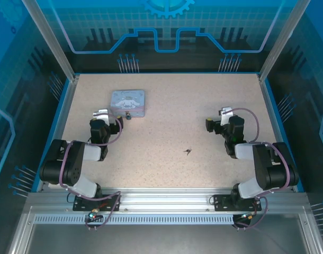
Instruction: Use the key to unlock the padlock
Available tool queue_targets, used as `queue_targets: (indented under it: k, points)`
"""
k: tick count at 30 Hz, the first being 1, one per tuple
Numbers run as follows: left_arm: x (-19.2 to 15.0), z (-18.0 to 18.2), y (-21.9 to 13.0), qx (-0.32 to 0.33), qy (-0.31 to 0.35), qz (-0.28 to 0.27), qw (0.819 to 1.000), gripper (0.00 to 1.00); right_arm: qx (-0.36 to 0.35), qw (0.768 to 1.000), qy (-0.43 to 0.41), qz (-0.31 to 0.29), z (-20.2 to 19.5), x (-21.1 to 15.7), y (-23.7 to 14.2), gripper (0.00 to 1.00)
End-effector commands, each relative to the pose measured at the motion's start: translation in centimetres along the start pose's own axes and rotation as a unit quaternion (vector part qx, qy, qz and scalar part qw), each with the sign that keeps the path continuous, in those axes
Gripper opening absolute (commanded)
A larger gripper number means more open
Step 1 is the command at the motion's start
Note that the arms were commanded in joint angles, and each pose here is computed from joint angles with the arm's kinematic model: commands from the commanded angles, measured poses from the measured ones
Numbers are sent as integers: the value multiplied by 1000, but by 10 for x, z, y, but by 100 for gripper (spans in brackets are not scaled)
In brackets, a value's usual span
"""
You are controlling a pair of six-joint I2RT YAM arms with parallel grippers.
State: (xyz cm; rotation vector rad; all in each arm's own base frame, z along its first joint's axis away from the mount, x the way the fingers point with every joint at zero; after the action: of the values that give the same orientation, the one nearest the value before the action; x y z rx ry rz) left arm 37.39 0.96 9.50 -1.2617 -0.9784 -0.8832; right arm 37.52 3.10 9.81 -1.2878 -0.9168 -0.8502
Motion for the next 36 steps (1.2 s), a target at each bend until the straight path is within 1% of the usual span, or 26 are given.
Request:
queue_targets:
  k: [1,24,25,28,31,33,35,36]
  points:
    - [7,-1,1,-7,-3,-11,1000,99,2,1000,-5,-4,-2,5,2,100]
    - [7,0,1,-7,-5,-10,1000,99,14,1000,5,-4,-4,6,1,100]
    - [7,0,1,-7,-6,-11,1000,99,11,1000,5,-6,-4,6,1,100]
    - [7,2,0,2,-5,-13,1000,99,-38,999,17,-2,-14,20,-8,100]
    - [15,10,-4,27,-15,-10,999,99,-75,996,47,8,-25,39,-24,100]
    - [21,18,-9,61,-17,-13,998,99,-87,990,112,16,-32,50,-34,100]
    - [29,27,-16,91,-29,-10,995,99,-125,971,195,51,-46,50,-41,100]
    - [35,33,-20,107,-34,-8,994,99,-118,965,225,68,-47,49,-42,100]
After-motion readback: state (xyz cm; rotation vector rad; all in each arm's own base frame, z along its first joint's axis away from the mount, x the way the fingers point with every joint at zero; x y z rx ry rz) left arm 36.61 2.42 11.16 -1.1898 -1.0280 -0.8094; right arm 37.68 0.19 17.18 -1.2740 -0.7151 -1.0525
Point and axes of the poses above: each hand's point on the last joint's axis, 136 mm out from that joint toward the fingers, its own y axis out along the fingers, its own z axis along the line the jaws close on, x = y × z, the point moved 2 cm from there along -y, back along the fingers, and after that the axes turned 6 degrees about y, right-handed, at the moved point
